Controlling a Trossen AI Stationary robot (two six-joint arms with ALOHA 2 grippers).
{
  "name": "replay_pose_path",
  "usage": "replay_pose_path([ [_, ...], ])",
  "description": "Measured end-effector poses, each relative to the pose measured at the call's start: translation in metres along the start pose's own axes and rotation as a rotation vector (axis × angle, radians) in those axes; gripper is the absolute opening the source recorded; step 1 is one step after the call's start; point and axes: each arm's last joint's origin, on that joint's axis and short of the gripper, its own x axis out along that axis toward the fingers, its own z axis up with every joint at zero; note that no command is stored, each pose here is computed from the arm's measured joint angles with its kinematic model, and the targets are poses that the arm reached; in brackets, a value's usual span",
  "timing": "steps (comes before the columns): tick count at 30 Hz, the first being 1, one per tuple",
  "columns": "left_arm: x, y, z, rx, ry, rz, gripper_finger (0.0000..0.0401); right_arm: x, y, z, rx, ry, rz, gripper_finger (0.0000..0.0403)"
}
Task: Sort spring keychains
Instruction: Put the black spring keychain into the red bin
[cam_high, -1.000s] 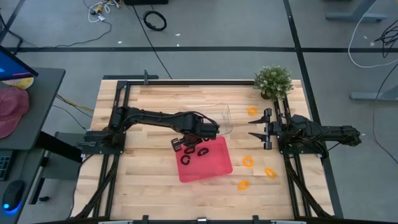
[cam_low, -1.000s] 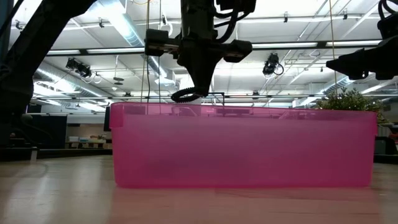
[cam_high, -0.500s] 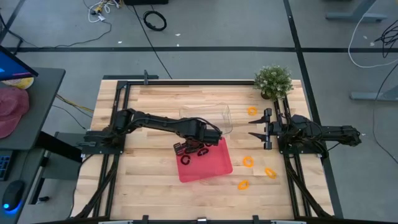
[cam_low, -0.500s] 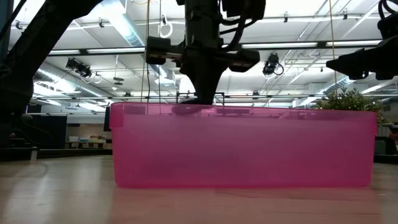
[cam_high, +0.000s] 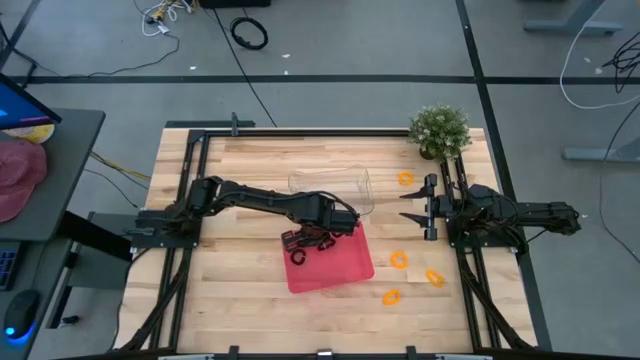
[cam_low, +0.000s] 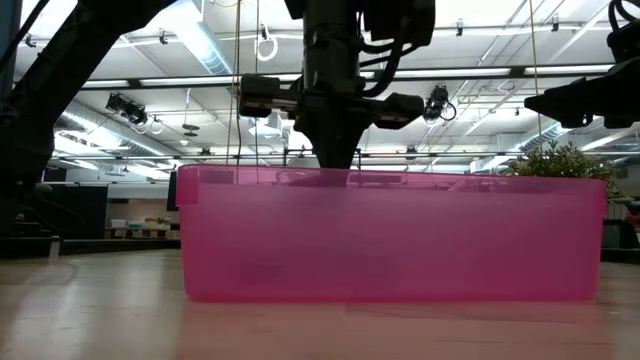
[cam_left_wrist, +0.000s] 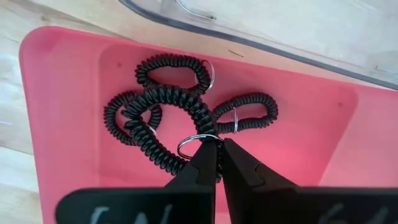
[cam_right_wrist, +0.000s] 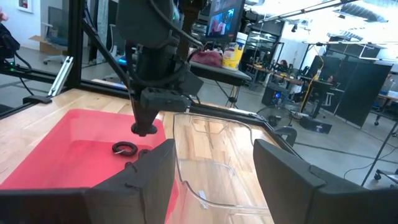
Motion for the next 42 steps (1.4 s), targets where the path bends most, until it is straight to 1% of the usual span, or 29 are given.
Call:
replay_pose_path([
  [29,0.003,0.000,-0.002,0.005,-0.023,-0.013,0.0008,0.000,0.000,0.000,0.000,0.000,0.000,0.0222],
  [34,0.018,-0.004,-0.005,0.006,-0.017,0.007,0.0008,0.000,0.000,0.000,0.000,0.000,0.000,0.0222],
  [37,0.021,-0.004,-0.004,0.014,-0.028,0.014,0.0008,0.000,0.000,0.000,0.000,0.000,-0.001,0.0222],
  [39,0.022,-0.006,-0.005,0.014,-0.027,-0.003,0.0008,0.000,0.000,0.000,0.000,0.000,0.000,0.0222],
  [42,0.026,-0.005,-0.005,0.017,-0.027,0.010,0.0008,0.000,0.000,0.000,0.000,0.000,0.000,0.0222],
])
